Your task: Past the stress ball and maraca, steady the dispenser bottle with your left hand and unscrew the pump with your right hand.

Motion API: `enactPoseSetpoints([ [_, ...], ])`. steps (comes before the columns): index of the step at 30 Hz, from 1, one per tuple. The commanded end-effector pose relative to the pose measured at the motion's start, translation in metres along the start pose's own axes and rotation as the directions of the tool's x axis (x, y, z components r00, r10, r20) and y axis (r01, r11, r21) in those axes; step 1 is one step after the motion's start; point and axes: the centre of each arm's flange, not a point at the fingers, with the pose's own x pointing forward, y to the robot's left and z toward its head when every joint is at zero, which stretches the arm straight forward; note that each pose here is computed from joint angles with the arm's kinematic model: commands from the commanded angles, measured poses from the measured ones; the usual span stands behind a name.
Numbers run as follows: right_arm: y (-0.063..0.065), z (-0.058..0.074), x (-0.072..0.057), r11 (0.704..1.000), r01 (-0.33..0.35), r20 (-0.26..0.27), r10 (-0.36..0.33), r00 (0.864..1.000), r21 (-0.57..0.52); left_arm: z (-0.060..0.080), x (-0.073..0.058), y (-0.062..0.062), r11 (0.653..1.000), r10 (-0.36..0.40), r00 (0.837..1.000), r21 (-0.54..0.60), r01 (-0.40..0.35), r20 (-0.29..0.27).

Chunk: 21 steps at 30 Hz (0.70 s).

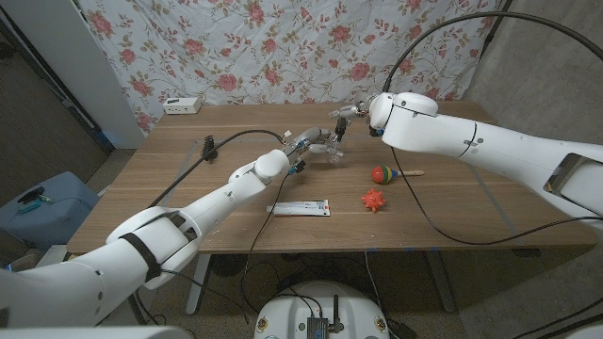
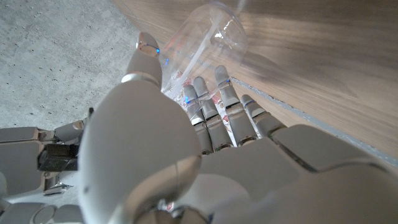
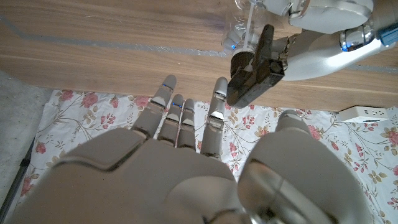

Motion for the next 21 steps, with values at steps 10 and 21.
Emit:
enactPoseSetpoints([
  [10,-0.0007,-0.0024,-0.0025,0.999,-0.046,0.017,0.046,0.999,0.011,0.001,0.0004,-0.0007,1.0,-0.003,1.0,-0.004,0.003,0.007],
  [21,-0.0016,-0.004,-0.0017,0.998,-0.056,0.034,0.055,0.998,0.022,0.0002,-0.002,-0.0009,1.0,0.001,1.0,-0.006,-0.001,0.003],
])
